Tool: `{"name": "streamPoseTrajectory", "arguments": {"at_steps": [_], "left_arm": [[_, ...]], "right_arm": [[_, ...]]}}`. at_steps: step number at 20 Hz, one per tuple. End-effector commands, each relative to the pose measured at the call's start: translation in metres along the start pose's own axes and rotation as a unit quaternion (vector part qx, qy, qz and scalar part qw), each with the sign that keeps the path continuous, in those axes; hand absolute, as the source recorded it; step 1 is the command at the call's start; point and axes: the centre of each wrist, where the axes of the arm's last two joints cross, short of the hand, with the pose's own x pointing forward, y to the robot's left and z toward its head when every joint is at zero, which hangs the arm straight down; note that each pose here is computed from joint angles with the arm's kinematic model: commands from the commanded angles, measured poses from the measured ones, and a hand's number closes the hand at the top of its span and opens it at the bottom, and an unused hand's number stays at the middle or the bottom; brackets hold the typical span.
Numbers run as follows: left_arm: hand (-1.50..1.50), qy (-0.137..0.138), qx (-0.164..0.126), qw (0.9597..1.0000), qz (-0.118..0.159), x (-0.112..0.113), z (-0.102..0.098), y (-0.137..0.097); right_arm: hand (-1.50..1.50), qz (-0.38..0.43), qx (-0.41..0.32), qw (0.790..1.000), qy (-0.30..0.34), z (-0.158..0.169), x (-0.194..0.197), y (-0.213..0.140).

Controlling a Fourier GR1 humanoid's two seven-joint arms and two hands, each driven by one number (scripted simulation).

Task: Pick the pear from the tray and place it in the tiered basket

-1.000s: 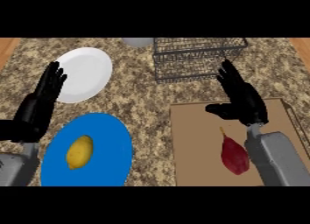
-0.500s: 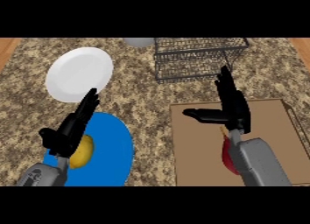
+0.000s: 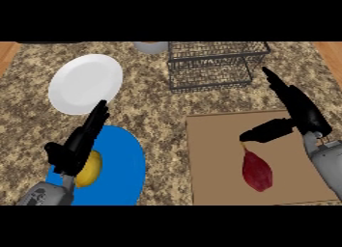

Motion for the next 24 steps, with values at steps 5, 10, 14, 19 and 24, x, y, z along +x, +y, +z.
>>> {"name": "streamPoseTrajectory", "arguments": {"at_steps": [5, 10, 14, 19, 24], "left_arm": [[0.00, -0.001, -0.001, 1.0000, -0.005, 0.001, -0.004, -0.004], [0.00, -0.004, 0.004, 1.0000, 0.000, 0.000, -0.007, -0.008], [0.00, -0.005, -0.014, 0.9998, 0.010, -0.002, -0.007, -0.011], [0.00, -0.002, -0.006, 1.0000, -0.003, -0.003, -0.004, 0.006], [0.00, -0.004, -0.007, 1.0000, -0.003, -0.017, 0.003, -0.015]], "right_arm": [[-1.50, 0.260, 0.132, 0.951, 0.106, 0.030, 0.060, -0.041], [-1.50, 0.258, 0.167, 0.941, 0.138, 0.053, 0.099, -0.039], [-1.50, 0.249, 0.160, 0.944, 0.145, 0.056, 0.102, -0.019], [-1.50, 0.242, 0.093, 0.952, 0.163, 0.063, 0.086, -0.017], [-1.50, 0.296, 0.121, 0.919, 0.229, 0.056, 0.058, 0.007]]}}
